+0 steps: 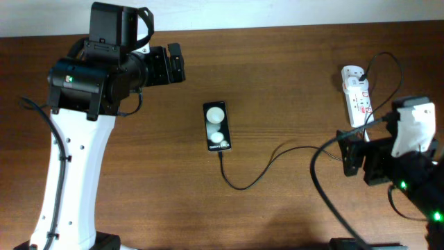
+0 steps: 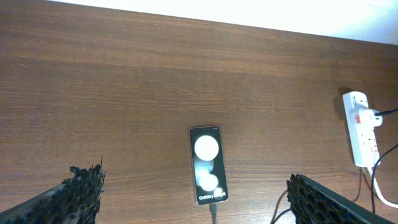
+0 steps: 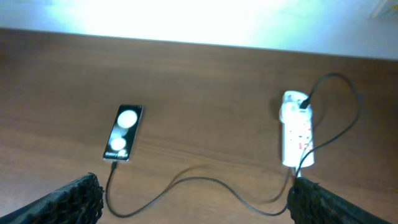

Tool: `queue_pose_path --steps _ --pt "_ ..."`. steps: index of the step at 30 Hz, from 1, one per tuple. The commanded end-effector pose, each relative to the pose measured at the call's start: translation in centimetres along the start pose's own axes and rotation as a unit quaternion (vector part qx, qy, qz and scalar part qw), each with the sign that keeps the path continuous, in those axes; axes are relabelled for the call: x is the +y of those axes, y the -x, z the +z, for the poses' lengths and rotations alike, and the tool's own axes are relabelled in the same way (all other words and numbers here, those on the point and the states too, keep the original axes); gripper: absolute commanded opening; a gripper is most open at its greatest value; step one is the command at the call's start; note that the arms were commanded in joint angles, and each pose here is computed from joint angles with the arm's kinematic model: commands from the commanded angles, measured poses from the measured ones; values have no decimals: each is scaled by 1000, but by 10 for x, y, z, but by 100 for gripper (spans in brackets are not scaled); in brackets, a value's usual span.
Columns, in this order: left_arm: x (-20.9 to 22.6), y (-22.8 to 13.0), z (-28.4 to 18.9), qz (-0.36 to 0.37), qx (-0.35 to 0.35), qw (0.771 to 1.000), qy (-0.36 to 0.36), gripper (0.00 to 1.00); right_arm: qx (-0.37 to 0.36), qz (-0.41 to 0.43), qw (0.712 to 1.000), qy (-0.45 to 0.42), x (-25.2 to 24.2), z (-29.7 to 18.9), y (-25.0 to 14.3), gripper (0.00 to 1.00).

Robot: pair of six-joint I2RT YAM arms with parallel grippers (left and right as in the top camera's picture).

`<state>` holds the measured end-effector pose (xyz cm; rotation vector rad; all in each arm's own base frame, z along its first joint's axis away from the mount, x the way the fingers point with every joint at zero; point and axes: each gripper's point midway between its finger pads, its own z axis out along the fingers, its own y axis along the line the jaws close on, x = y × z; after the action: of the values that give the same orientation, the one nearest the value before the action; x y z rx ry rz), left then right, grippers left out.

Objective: Plug charger to phone and switch on socket

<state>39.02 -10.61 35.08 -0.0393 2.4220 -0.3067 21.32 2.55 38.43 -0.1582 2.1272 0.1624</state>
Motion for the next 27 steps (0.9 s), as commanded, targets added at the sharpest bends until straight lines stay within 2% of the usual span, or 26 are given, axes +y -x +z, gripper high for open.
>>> queue_pose_path --steps 1,5,15,22,27 --pt "3 4 -5 -3 -10 1000 5 99 -24 -13 999 -26 -6 -5 -3 99" --pt "3 4 -5 -3 -9 1000 5 99 -73 -23 996 -36 -12 18 -19 99" --pt "3 4 -5 -3 -9 1000 5 99 -217 -61 974 -23 -9 87 -98 99" --pt "3 4 -5 -3 -9 1000 5 99 -259 -70 963 -16 -9 118 -138 99" --pt "3 4 -5 -3 -9 1000 5 99 -279 -75 957 -17 -9 117 -142 99"
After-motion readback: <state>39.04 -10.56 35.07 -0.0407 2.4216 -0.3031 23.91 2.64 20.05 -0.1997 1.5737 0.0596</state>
